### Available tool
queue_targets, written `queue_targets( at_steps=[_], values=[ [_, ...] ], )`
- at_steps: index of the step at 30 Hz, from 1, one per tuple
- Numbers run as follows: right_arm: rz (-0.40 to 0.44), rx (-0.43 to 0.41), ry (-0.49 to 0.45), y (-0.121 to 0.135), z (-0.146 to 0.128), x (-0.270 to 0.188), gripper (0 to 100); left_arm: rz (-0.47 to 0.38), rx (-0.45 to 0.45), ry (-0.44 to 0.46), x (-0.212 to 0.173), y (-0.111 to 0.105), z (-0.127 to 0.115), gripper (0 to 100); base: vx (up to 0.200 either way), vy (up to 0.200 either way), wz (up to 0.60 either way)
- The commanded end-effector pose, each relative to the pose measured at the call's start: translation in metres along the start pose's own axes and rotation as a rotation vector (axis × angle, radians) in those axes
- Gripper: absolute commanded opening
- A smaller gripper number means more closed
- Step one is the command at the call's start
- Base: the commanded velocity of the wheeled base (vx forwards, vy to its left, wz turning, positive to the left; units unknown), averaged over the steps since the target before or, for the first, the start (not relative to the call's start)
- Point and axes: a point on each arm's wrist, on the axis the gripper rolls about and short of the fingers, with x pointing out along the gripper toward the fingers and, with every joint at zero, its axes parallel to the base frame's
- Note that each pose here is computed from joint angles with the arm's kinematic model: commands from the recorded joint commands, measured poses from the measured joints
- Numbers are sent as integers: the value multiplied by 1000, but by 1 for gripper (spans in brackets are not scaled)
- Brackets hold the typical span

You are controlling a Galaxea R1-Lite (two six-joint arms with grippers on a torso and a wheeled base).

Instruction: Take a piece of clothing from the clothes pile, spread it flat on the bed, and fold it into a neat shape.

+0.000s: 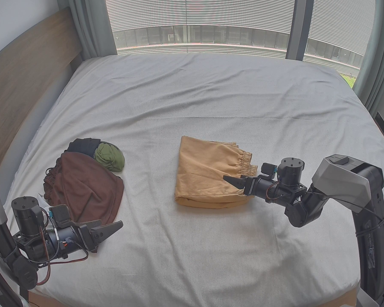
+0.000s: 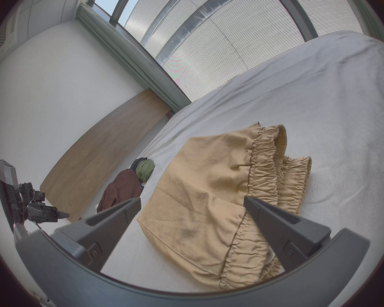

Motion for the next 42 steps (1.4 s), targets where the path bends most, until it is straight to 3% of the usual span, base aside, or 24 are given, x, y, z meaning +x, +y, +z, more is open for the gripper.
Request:
queue_targets(
  at_steps=[1,5,6,12,22,26,36,42],
  values=[
    [17,-34,-76,32,39,-28,100,-55,43,-48,-3,-13,4,100,0,0,0],
    [11,-52,-126,54,65,-55,100,-100,49,-66,-6,-24,7,100,0,0,0],
    [-18,-74,-168,66,82,-84,100,-159,56,-84,-10,-39,9,100,0,0,0],
    [-104,-163,-207,85,94,-164,100,-310,85,-140,-25,-76,14,100,0,0,0],
    [-164,-199,-268,132,67,-275,100,-171,272,-357,-58,-94,23,100,0,0,0],
    [-152,-214,-289,150,48,-305,100,-162,269,-386,-86,-98,20,100,0,0,0],
    [-141,-276,-408,185,20,-364,100,-108,256,-389,-156,-93,-18,100,0,0,0],
    [-144,-302,-449,206,-21,-407,100,-90,252,-397,-182,-89,-42,100,0,0,0]
  ],
)
